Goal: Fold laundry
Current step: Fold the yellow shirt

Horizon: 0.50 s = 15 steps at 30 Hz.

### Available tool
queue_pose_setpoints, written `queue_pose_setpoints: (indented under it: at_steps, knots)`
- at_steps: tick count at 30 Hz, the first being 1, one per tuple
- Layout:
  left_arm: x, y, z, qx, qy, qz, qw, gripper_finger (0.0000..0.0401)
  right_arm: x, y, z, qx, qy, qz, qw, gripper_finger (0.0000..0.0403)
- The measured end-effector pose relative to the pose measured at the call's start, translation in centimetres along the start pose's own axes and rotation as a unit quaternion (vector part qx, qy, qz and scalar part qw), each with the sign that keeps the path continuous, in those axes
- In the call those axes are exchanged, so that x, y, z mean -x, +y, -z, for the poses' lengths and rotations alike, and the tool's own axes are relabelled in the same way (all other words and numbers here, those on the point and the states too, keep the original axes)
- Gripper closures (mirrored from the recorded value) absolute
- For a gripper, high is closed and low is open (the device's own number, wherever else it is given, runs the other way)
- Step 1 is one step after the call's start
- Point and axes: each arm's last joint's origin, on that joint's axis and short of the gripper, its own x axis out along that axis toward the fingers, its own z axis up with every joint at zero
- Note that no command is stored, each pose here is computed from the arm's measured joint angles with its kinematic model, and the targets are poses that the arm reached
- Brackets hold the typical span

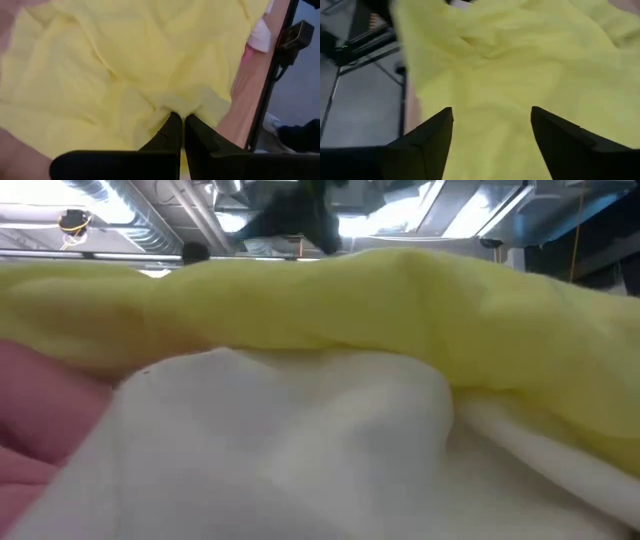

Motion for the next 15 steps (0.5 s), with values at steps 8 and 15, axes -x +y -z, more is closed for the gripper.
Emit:
queue_pose_setpoints:
  at_steps: [8, 15]
  knots:
    - [-0.2, -0.1, -2.1, -0.019, -0.034, -0.014, 0.999, 0.0401, -1.3, -6.7, -0.6, -0.069, 0.005, 0.000, 0.998, 0.0289]
    - [-1.0, -0.3, -3.4, -0.022, -0.051, -0.015, 0.998, 0.0401, -3.7, -7.6, -1.0, -0.079, 0.005, -0.093, 0.992, 0.0388]
